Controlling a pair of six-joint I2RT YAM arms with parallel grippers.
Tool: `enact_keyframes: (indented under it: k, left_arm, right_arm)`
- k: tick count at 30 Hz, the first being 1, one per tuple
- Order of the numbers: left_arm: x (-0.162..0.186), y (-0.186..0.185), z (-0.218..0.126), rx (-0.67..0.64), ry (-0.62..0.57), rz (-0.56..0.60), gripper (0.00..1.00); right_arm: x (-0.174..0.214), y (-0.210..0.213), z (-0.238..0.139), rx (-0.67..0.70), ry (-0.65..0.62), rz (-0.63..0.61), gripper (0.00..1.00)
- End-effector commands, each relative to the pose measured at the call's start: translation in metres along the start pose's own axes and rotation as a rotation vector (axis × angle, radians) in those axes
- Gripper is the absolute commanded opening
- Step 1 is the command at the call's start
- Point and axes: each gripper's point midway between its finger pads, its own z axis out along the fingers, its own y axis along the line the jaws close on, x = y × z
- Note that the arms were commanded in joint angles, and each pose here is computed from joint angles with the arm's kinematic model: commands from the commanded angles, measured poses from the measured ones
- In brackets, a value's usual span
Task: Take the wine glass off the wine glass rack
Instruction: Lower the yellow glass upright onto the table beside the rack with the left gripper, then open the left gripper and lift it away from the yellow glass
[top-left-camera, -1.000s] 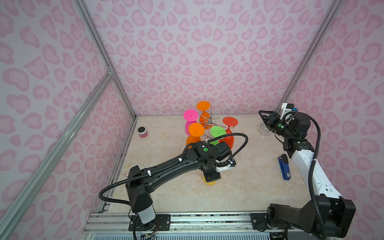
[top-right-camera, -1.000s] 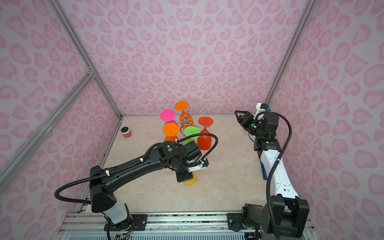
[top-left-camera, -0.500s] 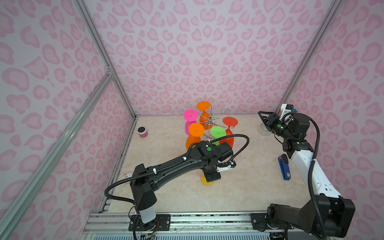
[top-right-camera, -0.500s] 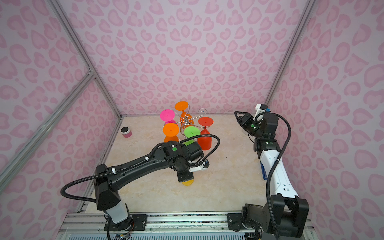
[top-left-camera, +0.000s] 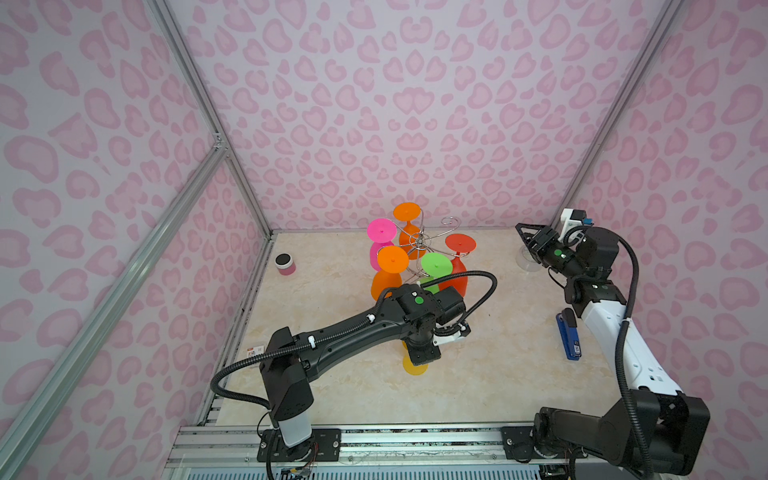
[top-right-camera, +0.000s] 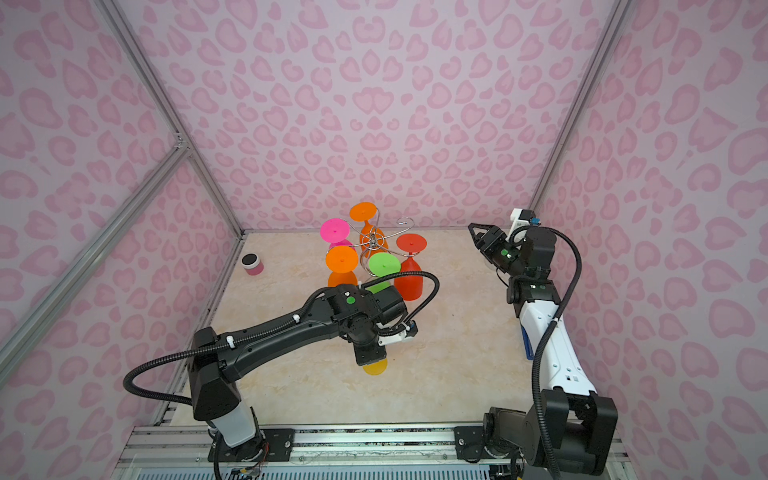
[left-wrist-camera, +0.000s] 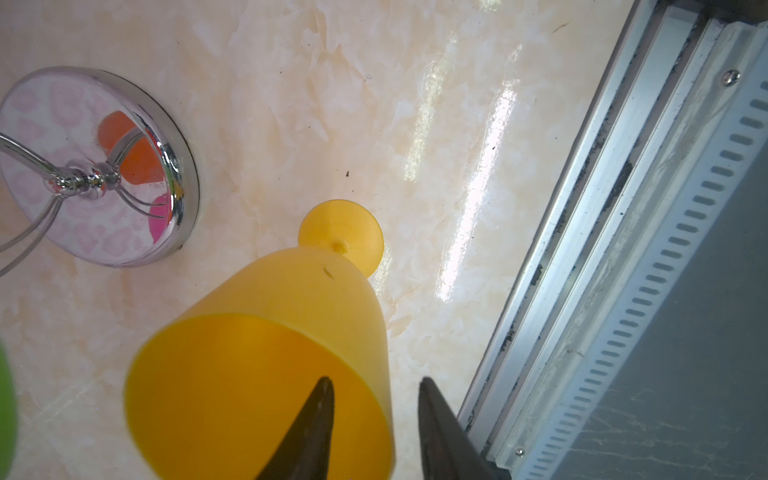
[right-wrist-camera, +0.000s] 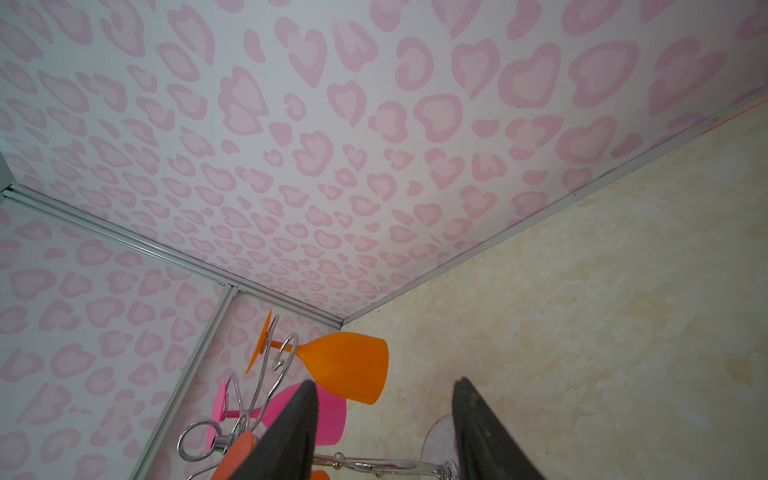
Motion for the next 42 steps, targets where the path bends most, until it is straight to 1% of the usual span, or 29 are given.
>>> enact_keyframes:
  k: [1, 4, 7, 10, 13, 16, 19, 20, 22, 23, 25, 26, 28, 29, 30, 32, 36, 40, 42]
  left_arm:
    - [-0.002, 0.004, -0.008, -0.023, -0.022, -0.012, 0.53]
    - [-0.002, 0.007, -0.016, -0.049, -0.037, -0.021, 0.71]
    - [-0.002, 0.011, -0.028, -0.074, -0.063, -0.027, 0.8]
    - [-0.001, 0.012, -0.044, -0.094, -0.106, -0.029, 0.84]
    - [0.0, 0.012, -0.066, -0.109, -0.169, -0.033, 0.85]
    - [0.0, 0.007, -0.096, -0.111, -0.276, -0.031, 0.84]
    - [0.0, -0.001, -0.145, -0.118, -0.47, -0.026, 0.84]
    - [0.001, -0.002, -0.164, -0.133, -0.551, -0.028, 0.84]
    - [0.007, 0.003, -0.213, -0.206, -0.752, -0.065, 0.84]
    - [0.013, 0.006, -0.231, -0.247, -0.83, -0.091, 0.84]
    - [0.032, 0.023, -0.276, -0.382, -1.031, -0.196, 0.83]
    - [0.041, 0.029, -0.291, -0.436, -1.107, -0.238, 0.83]
    - [0.067, 0.047, -0.316, -0.565, -1.228, -0.364, 0.83]
    - [0.077, 0.057, -0.322, -0.63, -1.256, -0.428, 0.82]
    - [0.086, 0.067, -0.318, -0.684, -1.255, -0.486, 0.79]
    - [0.095, 0.081, -0.311, -0.744, -1.239, -0.553, 0.77]
    - [0.103, 0.112, -0.284, -0.757, -1.204, -0.699, 0.66]
    - [0.121, 0.148, -0.253, -0.766, -1.175, -0.86, 0.65]
    - [0.127, 0.16, -0.24, -0.753, -1.165, -0.906, 0.66]
  right_arm:
    - [-0.002, 0.005, 0.0, -0.023, -0.006, -0.016, 0.53]
    - [-0.002, 0.006, 0.0, -0.025, -0.006, -0.017, 0.54]
    - [-0.002, 0.005, 0.0, -0.023, -0.006, -0.016, 0.55]
    - [-0.001, 0.004, 0.0, -0.023, -0.004, -0.015, 0.56]
    - [-0.001, 0.004, 0.001, -0.023, -0.004, -0.016, 0.58]
    - [-0.001, 0.005, 0.001, -0.026, -0.002, -0.016, 0.6]
    - [0.001, 0.006, 0.0, -0.03, 0.007, -0.018, 0.61]
    - [0.002, 0.006, 0.0, -0.03, 0.01, -0.02, 0.61]
    - [0.005, 0.008, -0.001, -0.032, 0.021, -0.03, 0.61]
    - [0.007, 0.01, -0.001, -0.034, 0.029, -0.038, 0.61]
    - [0.015, 0.017, 0.0, -0.035, 0.055, -0.061, 0.61]
    - [0.02, 0.022, 0.001, -0.04, 0.072, -0.078, 0.61]
    - [0.035, 0.034, 0.006, -0.045, 0.116, -0.12, 0.62]
    - [0.042, 0.04, 0.009, -0.045, 0.136, -0.142, 0.62]
    - [0.05, 0.047, 0.012, -0.047, 0.157, -0.163, 0.62]
    - [0.063, 0.057, 0.018, -0.062, 0.194, -0.18, 0.62]
    - [0.085, 0.069, 0.032, -0.101, 0.244, -0.174, 0.61]
    - [0.095, 0.073, 0.039, -0.115, 0.266, -0.166, 0.61]
    - [0.099, 0.077, 0.041, -0.124, 0.274, -0.164, 0.6]
